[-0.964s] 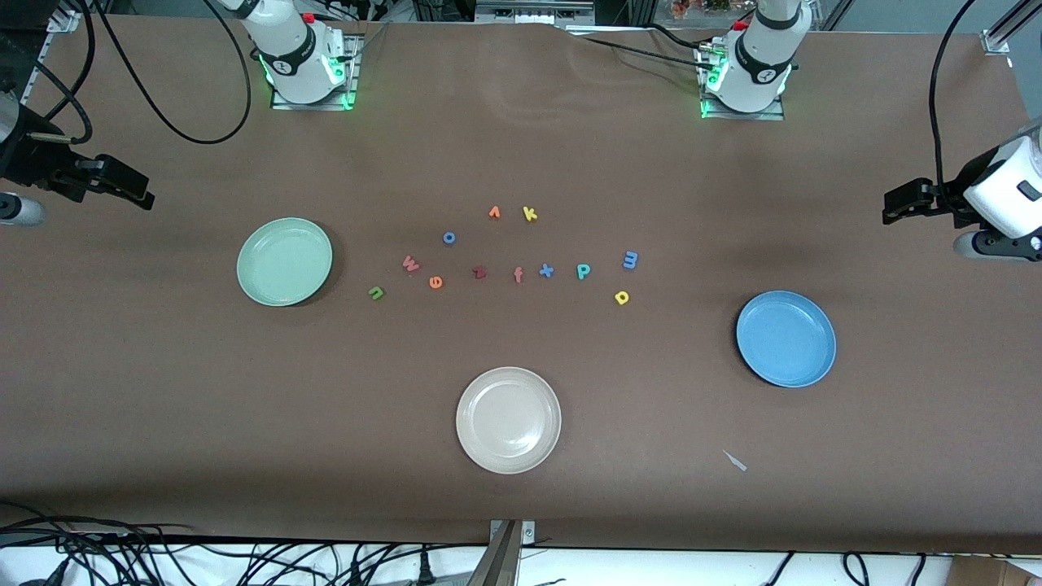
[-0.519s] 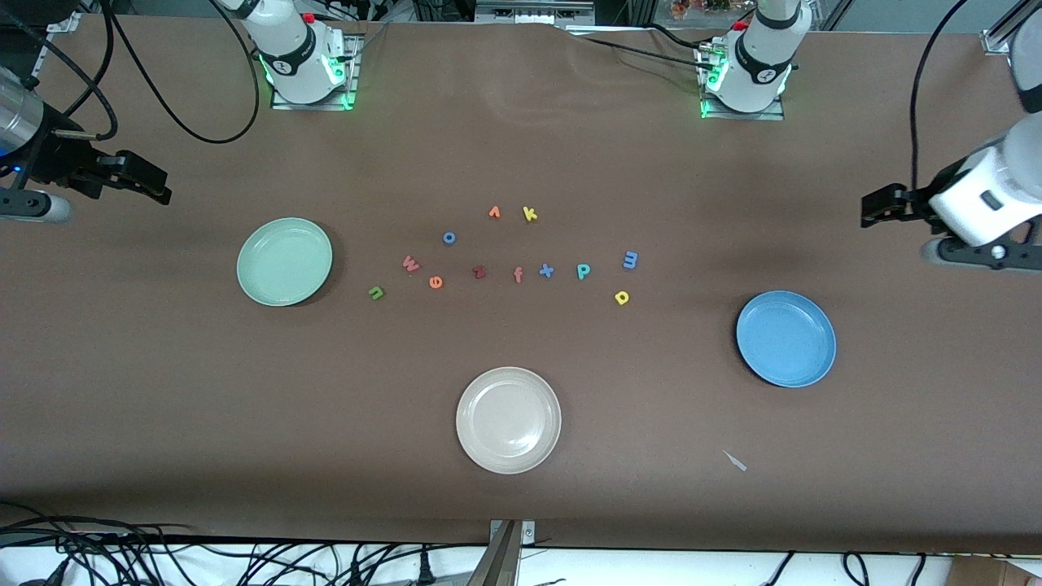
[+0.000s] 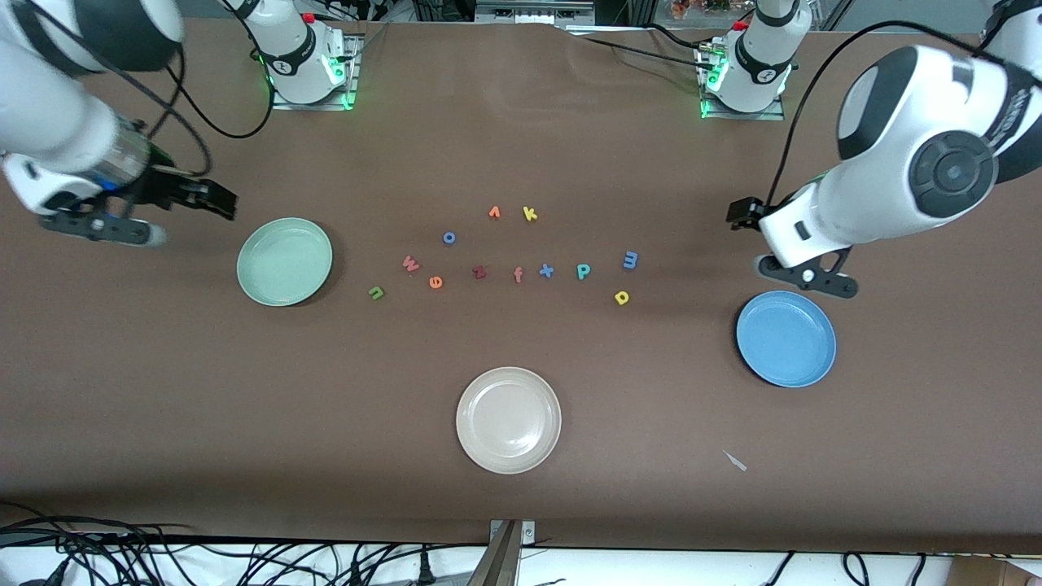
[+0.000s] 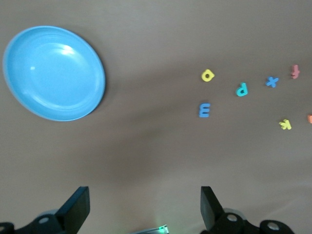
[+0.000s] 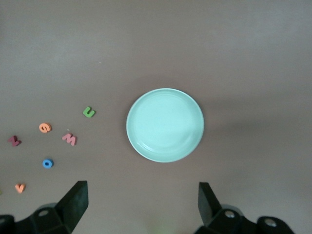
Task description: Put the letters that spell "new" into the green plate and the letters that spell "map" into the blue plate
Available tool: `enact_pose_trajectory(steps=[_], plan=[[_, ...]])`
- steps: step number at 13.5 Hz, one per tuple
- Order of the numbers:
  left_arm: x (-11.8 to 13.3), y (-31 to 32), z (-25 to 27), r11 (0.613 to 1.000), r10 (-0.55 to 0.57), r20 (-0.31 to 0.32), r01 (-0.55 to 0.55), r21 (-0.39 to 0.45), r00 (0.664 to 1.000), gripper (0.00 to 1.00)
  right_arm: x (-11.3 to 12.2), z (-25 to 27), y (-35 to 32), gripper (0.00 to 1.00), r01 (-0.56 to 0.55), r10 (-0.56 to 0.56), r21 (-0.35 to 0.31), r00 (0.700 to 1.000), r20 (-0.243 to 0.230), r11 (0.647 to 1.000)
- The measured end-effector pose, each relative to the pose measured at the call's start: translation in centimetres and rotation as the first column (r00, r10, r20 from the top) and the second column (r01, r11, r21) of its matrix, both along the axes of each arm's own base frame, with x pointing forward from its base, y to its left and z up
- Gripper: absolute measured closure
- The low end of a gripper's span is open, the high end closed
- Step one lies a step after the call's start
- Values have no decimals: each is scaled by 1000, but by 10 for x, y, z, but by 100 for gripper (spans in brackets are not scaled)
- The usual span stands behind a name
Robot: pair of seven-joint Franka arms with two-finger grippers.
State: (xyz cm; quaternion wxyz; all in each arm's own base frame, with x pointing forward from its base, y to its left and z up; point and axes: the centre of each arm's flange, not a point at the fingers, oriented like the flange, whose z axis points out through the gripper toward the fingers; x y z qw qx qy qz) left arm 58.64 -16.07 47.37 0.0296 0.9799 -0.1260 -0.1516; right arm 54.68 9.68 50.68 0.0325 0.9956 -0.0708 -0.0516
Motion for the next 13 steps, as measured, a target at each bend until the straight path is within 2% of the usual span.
enact_pose_trajectory(steps=[3, 7, 9, 11, 13], plan=[[-3, -37, -36, 1000, 21, 34, -21, 3, 999, 0, -20, -71, 46, 0, 6, -6, -23, 1000, 1, 1000], [-29, -87, -96, 1000, 16, 71, -16, -8, 997, 0, -45, -134, 89, 0, 43, -42, -23, 998, 38, 999], [-45, -99, -129, 1000, 8, 89, -8, -1, 996, 0, -40, -156, 102, 0, 118, -118, 6, 989, 91, 993], [-61, -113, -165, 1000, 10, 115, -10, -3, 993, 0, -28, -197, 114, 0, 217, -219, 27, 964, 148, 976], [-79, -129, -203, 1000, 8, 152, -9, 6, 988, 0, -21, -244, 119, 0, 314, -315, 27, 937, 152, 949]])
